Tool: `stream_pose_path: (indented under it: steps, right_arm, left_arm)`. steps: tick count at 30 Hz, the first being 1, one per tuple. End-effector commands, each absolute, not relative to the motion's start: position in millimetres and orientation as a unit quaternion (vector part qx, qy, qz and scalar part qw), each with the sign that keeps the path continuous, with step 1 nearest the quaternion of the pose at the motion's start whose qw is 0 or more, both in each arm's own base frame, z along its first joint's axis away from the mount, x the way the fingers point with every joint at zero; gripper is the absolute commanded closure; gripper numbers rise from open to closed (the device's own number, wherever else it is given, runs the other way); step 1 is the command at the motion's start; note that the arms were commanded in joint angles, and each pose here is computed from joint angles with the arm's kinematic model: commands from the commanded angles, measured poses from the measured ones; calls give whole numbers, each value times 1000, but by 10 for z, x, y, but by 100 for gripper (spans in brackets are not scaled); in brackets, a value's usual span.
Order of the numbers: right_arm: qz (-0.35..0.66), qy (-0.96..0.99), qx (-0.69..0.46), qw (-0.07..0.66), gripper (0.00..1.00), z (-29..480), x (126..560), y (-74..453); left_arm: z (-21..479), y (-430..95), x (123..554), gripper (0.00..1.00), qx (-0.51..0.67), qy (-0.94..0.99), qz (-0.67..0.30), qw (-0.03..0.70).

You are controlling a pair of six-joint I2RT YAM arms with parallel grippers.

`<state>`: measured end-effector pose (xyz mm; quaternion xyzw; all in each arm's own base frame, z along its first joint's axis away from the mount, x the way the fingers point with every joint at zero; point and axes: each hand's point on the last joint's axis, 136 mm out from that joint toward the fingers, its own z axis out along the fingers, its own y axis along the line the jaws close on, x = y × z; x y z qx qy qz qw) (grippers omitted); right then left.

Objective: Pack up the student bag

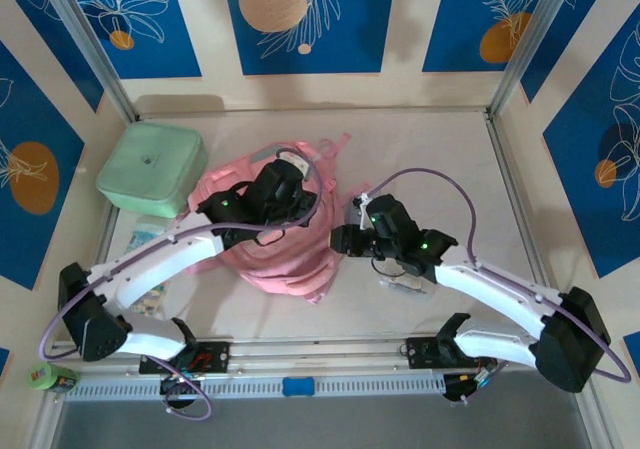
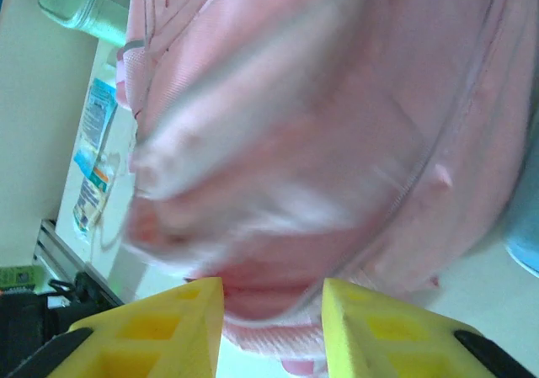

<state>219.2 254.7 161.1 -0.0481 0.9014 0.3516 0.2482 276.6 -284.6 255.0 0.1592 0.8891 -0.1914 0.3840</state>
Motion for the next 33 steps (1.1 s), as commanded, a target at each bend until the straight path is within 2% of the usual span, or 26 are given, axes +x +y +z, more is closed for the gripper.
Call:
stream_pose_path:
  steps: [1, 4, 9, 16, 23, 27, 33]
  right_arm:
    - [297, 929, -53, 213, 62, 1423, 2048, 2331]
    - [308, 930, -64, 188, 60, 1418, 1968, 2420]
    - [315, 935, -73, 146, 60, 1338, 1850, 2692]
    - [288, 944, -99, 129, 60, 1212, 1710, 3084]
    - [282, 947, -116, 105, 61, 1033, 1572, 3338]
    - [291, 945, -117, 90, 60, 989, 1494, 3437]
    - [279, 951, -106, 80, 61, 841, 1492, 3474]
  left_arm:
    - [2694, -2717, 2568, 65, 144, 879, -244, 384]
    - [2603, -2404, 2492, 55, 111, 881, -238, 393]
    - [2187, -1726, 2477, 46, 20, 911, -193, 364]
    - [1624, -1036, 2467, 37, -103, 929, -165, 314]
    - [1147, -547, 2619, 36, -205, 927, -162, 269]
    - [943, -346, 2707, 40, -260, 915, -169, 257]
    - [775, -186, 2920, 43, -278, 909, -181, 253]
